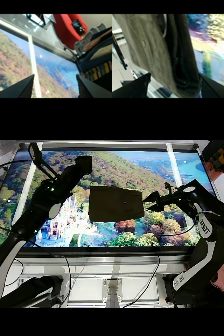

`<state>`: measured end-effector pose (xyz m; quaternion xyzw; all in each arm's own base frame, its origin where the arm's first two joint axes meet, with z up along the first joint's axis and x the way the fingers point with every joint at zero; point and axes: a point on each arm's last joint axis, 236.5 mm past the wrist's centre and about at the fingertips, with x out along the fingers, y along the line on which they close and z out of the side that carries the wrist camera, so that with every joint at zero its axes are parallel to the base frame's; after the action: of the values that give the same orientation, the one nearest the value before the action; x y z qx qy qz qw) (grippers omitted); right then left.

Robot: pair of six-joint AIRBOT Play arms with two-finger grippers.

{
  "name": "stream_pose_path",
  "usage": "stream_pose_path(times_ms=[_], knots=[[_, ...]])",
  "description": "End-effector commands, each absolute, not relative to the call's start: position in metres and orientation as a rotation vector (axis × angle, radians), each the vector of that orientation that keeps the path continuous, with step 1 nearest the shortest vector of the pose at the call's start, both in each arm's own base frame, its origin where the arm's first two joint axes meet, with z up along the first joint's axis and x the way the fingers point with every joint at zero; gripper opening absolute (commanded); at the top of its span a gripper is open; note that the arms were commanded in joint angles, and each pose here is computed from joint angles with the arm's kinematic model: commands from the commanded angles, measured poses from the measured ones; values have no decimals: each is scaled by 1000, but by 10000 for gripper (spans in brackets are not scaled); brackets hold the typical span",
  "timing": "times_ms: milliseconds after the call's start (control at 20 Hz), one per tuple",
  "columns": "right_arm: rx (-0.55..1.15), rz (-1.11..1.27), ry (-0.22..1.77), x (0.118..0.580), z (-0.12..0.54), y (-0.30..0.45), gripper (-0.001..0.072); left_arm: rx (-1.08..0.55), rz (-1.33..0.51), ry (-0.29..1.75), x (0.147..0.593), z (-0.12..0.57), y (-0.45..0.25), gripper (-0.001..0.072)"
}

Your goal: Fold the clothes and pants, and hang the long-sleeved shirts on hangers.

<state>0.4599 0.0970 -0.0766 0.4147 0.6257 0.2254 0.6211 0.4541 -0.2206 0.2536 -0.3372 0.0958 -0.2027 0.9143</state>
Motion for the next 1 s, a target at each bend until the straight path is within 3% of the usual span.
stream_pose_path(times_ms=[0, 450, 550, 650, 750, 800, 950], knots=[[963, 507, 1493, 456, -93, 105, 662, -692, -420, 205, 453, 252, -223, 607], [877, 565, 1543, 452, -109, 161, 637, -692, -420, 205, 453, 252, -223, 607], [855, 566, 1511, 461, -106, 166, 420, -692, -420, 204, 452, 253, -223, 607], [846, 565, 1479, 470, -101, 166, 289, -692, -420, 204, 452, 253, -223, 607], [838, 590, 1474, 472, -92, 165, 78, -693, -420, 204, 452, 253, -223, 607], [829, 615, 1476, 472, -84, 165, 46, -692, -420, 204, 452, 253, -223, 607], [848, 613, 1455, 485, -53, 159, 42, -692, -420, 204, 452, 253, -223, 607]])
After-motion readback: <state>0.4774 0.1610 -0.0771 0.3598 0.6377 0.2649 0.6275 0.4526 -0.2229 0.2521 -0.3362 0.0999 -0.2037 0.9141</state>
